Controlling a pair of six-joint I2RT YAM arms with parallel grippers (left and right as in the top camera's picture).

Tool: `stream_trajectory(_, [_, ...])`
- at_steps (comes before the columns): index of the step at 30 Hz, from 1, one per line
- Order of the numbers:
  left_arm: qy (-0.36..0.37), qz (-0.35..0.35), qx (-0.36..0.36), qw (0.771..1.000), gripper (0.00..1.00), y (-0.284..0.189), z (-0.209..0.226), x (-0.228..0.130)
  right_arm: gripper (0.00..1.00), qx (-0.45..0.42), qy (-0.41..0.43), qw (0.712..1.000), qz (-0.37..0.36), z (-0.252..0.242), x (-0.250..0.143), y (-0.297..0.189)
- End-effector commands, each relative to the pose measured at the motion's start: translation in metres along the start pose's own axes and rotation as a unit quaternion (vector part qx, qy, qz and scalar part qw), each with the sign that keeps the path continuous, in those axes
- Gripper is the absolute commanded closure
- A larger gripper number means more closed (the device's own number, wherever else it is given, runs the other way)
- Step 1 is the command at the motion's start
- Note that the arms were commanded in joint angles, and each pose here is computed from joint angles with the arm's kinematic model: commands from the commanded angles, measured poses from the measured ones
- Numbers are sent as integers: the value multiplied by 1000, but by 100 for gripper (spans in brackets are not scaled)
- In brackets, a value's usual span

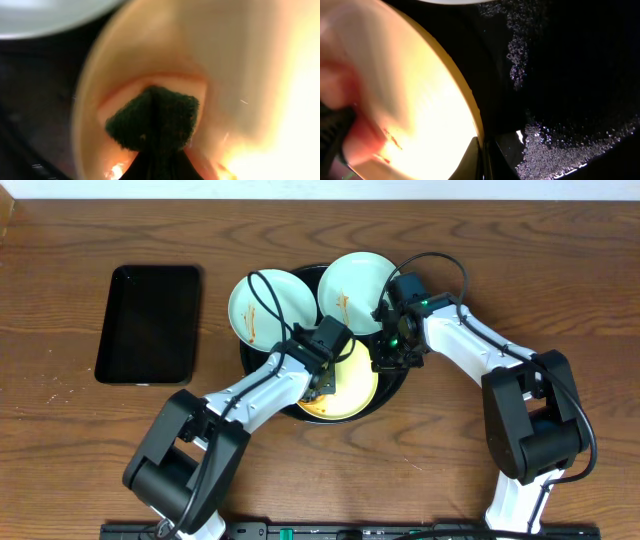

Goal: Clean dirty plates on tray and stack at the side
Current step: 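Scrub the yellow plate with the sponge in the left gripper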

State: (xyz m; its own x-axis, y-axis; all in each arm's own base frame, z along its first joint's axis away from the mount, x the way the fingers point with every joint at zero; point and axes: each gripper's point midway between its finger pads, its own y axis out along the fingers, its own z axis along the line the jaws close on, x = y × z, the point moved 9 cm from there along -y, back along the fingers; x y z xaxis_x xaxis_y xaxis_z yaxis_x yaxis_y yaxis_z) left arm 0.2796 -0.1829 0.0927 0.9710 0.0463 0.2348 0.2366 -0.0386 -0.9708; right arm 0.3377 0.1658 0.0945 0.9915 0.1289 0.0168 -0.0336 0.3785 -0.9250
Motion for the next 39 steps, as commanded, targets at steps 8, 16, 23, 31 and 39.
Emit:
stream_trajectory(8, [15,-28,-161,986,92,2,-40,16,99,12,-1,1000,-9,-1,4,-10])
stream_trajectory(16, [2,-65,-2,998,93,26,-10,17,99,11,-1,1000,-7,-1,3,-10])
stream_trajectory(23, [10,16,57,998,93,12,4,6,99,11,0,1000,-6,-1,3,-10])
stream_trajectory(31, [34,3,43,999,92,-29,-14,37,99,11,0,1000,-6,-1,3,-10])
stream_trajectory(39, [37,-12,31,999,93,6,-21,38,99,11,0,1000,-5,-1,3,-10])
